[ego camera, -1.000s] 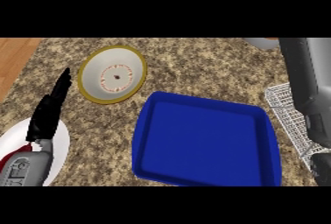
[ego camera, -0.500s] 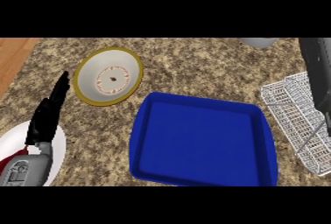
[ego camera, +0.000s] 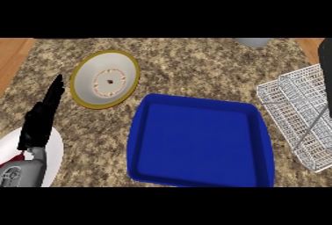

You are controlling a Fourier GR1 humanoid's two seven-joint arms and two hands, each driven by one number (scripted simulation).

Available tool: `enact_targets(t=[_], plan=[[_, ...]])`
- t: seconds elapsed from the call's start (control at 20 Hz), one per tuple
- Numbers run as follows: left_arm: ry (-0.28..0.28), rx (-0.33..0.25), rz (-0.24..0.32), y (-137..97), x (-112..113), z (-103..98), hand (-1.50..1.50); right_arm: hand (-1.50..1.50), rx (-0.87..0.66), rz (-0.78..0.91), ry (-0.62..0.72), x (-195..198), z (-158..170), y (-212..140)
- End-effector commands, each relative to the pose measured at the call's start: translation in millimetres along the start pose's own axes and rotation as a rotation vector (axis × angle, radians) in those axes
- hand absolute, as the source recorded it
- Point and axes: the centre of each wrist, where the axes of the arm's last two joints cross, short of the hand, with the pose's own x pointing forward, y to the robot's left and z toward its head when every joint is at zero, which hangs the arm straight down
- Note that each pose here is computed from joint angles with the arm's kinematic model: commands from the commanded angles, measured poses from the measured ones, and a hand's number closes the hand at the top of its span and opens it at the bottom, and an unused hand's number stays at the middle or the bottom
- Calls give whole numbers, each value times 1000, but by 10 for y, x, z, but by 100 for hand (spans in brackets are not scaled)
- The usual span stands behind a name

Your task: Pick the tomato from the tray and place it in the tiered basket

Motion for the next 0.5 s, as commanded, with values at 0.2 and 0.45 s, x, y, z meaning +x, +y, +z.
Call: enact_targets(t=[0.2, 0.45], plan=[[23, 14, -2, -72, -39, 131, 0, 150, 139, -35, 82, -327, -201, 82], [2, 4, -9, 13, -154, 124, 0, 150, 226, -86, 108, -583, -216, 396]])
